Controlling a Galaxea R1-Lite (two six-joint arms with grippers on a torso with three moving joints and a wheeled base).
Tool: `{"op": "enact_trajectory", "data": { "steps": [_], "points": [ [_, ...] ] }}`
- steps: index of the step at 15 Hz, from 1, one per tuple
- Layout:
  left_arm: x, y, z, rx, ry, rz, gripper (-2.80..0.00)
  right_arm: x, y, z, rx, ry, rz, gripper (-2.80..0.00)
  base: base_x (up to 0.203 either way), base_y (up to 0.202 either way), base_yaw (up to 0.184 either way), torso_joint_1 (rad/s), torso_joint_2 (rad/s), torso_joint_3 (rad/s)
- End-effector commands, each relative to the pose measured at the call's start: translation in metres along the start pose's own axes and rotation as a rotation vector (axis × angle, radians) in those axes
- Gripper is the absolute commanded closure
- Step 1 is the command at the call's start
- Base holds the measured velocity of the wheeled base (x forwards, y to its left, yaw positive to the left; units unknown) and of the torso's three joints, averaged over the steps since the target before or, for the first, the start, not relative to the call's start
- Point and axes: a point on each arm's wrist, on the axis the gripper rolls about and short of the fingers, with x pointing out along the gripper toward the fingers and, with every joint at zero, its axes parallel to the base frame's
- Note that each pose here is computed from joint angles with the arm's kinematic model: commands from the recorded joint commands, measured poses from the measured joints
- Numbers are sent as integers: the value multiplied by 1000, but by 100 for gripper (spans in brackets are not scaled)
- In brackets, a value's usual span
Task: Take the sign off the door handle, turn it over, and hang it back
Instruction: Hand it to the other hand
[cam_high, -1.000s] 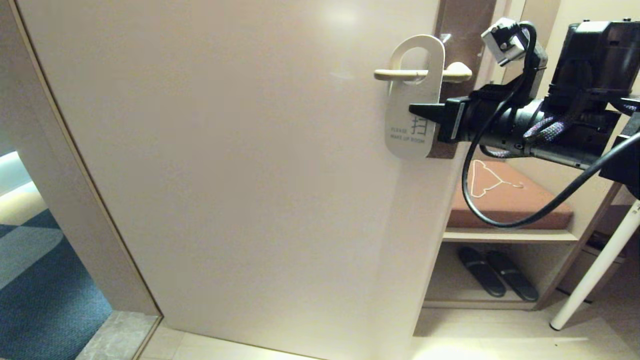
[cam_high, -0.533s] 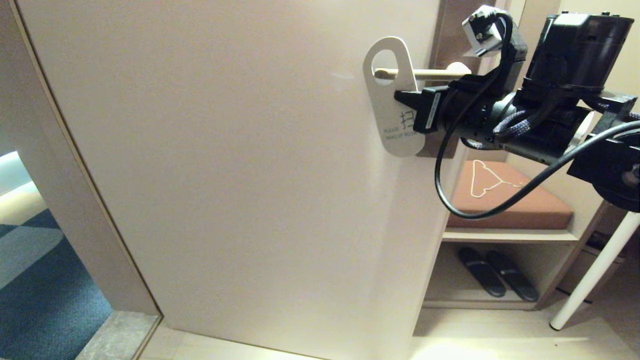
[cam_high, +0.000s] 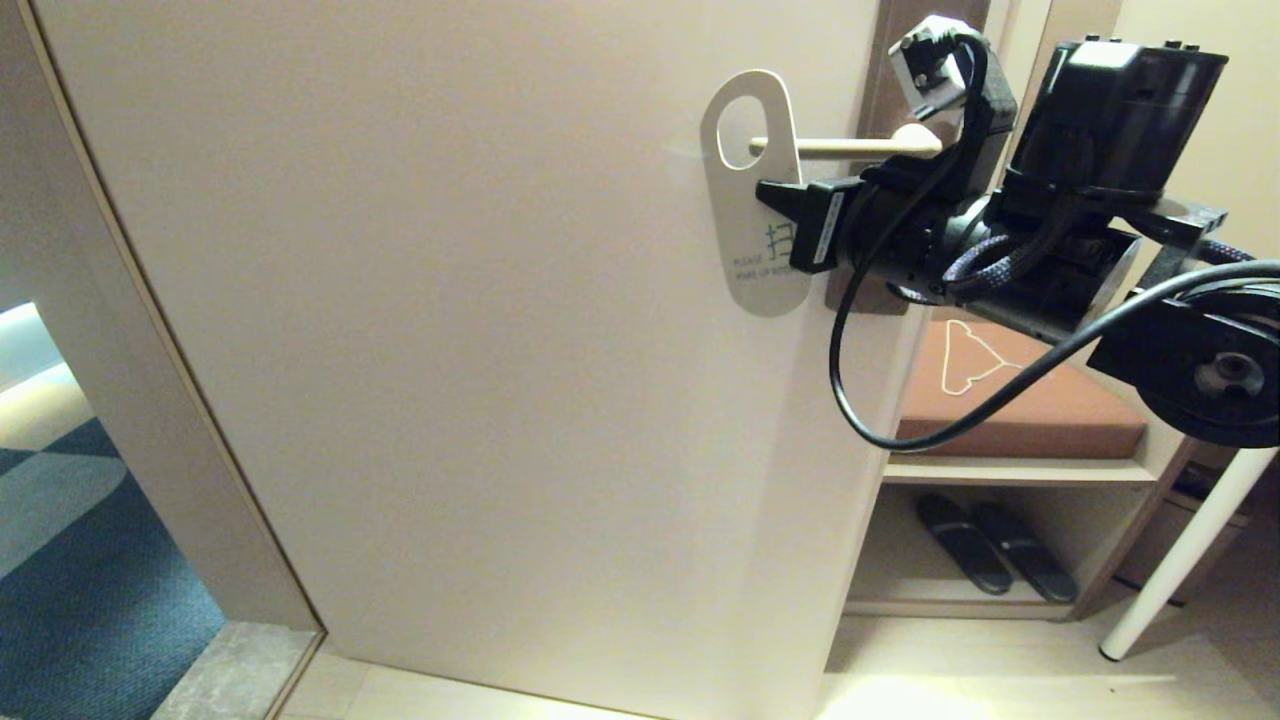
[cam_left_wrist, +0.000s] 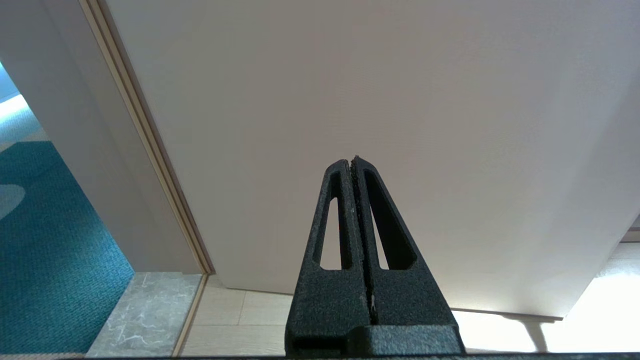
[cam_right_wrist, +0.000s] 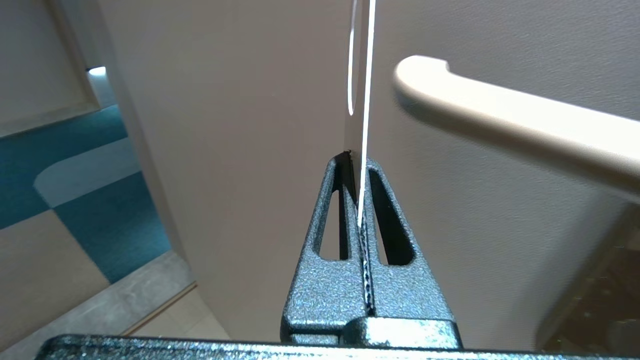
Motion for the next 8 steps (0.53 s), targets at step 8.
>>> {"op": "enact_trajectory", "data": {
  "steps": [8],
  "points": [
    [0, 0, 0, 0, 0, 0, 0, -21, 16, -6, 2, 38, 86, 0, 0, 0, 0, 0, 0, 0]
  ]
}}
